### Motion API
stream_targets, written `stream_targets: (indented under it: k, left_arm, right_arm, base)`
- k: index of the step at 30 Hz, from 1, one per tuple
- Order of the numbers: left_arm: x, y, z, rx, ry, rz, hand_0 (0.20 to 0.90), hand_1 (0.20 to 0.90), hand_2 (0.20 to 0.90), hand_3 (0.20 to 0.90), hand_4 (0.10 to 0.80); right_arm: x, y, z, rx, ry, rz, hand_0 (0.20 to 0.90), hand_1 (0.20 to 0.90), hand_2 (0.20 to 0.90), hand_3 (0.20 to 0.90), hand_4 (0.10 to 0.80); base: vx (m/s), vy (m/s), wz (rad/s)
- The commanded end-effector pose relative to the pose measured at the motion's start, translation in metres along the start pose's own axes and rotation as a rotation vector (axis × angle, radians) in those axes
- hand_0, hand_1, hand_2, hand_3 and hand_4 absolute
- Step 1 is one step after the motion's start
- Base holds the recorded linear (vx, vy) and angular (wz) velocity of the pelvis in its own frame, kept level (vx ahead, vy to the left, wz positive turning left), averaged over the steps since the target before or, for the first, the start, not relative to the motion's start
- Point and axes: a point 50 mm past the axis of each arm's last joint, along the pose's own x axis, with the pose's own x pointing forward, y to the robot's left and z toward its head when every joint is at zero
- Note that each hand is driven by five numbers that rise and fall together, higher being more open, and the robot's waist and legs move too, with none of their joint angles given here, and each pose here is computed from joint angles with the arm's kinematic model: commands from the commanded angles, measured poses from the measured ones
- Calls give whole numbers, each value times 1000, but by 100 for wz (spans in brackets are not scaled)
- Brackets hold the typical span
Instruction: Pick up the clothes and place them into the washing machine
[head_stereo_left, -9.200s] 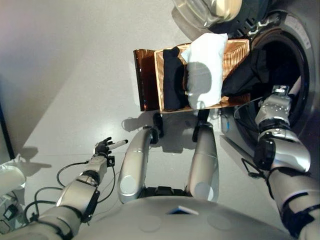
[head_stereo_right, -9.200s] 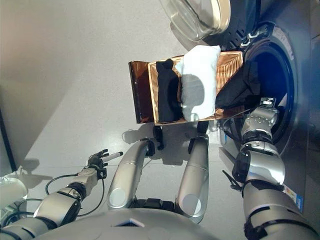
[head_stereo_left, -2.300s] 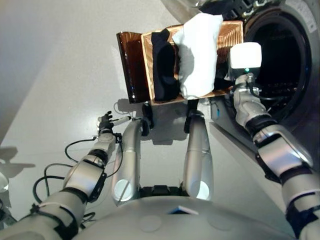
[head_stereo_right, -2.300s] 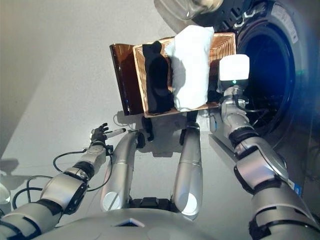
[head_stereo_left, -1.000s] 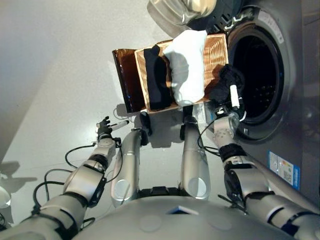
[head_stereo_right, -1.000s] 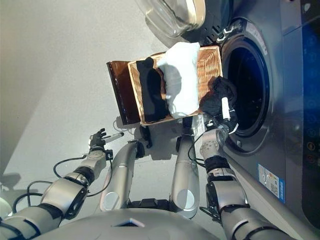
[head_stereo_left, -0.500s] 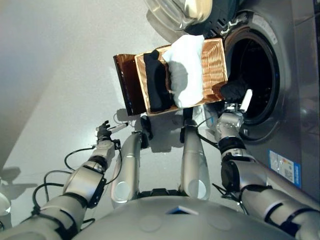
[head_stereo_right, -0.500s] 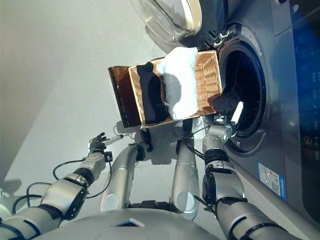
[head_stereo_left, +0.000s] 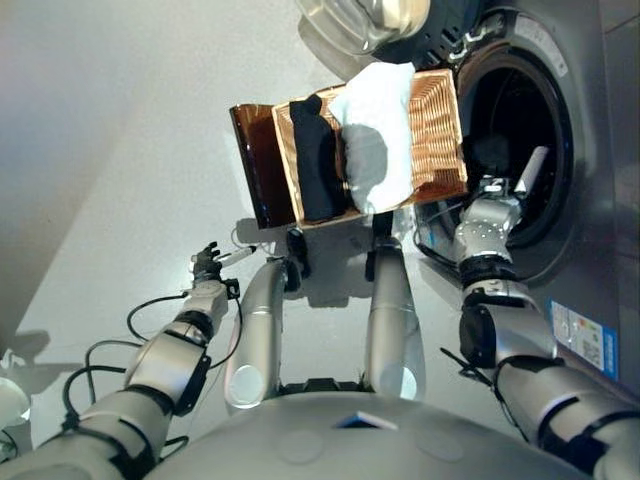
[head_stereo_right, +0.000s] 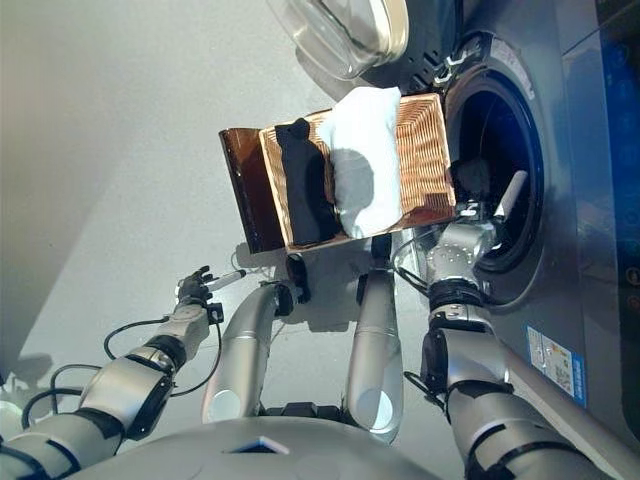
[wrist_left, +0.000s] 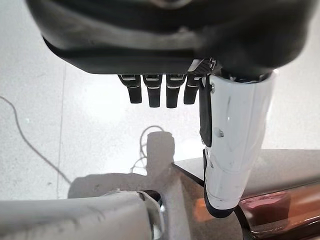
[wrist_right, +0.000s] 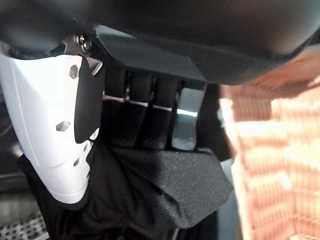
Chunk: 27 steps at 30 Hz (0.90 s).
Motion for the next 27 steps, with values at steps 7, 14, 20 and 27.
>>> stream_targets:
  k: [7,14,20,27]
  left_arm:
    - [5,39,-18,25,88,138,900,900,900,900,800]
    - [5,40,-18,27,97,139,900,900,900,900,800]
    - [5,41,-18,26,102,152,900,900,900,900,800]
    - [5,43,-19,33,108,161,900,900,900,900,800]
  right_arm:
    - [-1,62,71,175,-275,115,200,200,200,200,300]
    - [4,61,93,213,-336,46,200,200,200,200,300]
    - [1,74,115,278,-405,35,200,200,200,200,300]
    - [-3,84,126,310,-442,50,200,200,200,200,300]
  base:
    - [-11,-8,3]
    - [0,0,0]
    - [0,0,0]
    - [0,0,0]
